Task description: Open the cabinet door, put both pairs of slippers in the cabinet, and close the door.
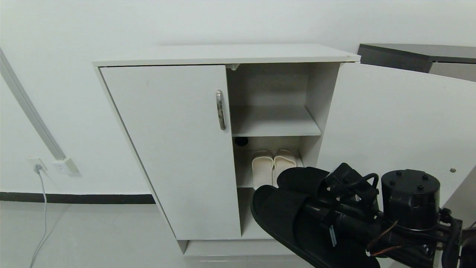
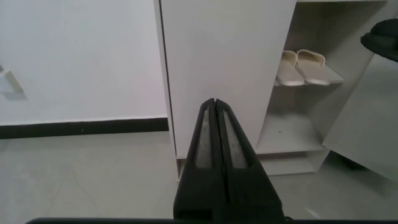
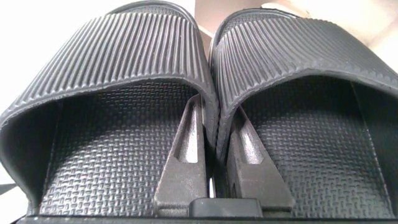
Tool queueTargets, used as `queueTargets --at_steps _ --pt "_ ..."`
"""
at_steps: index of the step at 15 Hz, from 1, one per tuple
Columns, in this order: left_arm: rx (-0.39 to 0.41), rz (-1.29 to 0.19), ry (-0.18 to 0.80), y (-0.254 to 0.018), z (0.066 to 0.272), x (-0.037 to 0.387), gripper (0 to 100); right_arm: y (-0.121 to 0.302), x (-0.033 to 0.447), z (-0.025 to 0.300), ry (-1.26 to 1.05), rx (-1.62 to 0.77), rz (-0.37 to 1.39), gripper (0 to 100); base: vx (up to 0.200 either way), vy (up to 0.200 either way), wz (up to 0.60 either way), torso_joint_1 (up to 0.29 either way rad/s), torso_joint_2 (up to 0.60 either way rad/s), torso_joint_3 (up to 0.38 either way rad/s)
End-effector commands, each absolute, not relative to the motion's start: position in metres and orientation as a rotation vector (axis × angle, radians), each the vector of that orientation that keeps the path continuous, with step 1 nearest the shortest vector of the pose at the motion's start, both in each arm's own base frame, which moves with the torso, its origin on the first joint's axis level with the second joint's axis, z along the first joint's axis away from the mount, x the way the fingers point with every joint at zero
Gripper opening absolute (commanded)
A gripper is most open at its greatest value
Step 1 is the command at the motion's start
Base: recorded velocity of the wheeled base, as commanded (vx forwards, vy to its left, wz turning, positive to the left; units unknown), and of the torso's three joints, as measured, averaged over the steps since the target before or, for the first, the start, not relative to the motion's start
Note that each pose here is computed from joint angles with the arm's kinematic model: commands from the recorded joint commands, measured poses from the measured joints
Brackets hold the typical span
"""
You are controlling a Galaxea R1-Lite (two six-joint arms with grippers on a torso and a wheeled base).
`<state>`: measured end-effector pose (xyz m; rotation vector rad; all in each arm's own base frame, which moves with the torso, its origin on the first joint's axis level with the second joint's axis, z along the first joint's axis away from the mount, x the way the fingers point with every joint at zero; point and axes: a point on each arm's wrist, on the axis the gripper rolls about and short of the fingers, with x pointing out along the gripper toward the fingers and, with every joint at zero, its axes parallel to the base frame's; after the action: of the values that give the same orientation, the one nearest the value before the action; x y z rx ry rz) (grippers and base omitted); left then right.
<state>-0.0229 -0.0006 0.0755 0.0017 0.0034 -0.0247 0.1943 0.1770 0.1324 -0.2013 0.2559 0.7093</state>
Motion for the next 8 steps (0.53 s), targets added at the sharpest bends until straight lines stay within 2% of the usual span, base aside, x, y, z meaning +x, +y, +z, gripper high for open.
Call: queueTargets --at_steps 1,8 --pt "0.001 -0.025 0.005 -0.001 0.075 -0.023 0 0.181 0.193 0.128 0.268 -0.209 0.725 0 0.000 0.000 0.00 0.000 0.00 0.000" --pt "-0.002 -0.023 0.005 -0.001 0.075 -0.023 0 0.195 0.192 0.114 0.278 -0.220 0.761 0 0.000 0.000 0.00 0.000 0.00 0.000"
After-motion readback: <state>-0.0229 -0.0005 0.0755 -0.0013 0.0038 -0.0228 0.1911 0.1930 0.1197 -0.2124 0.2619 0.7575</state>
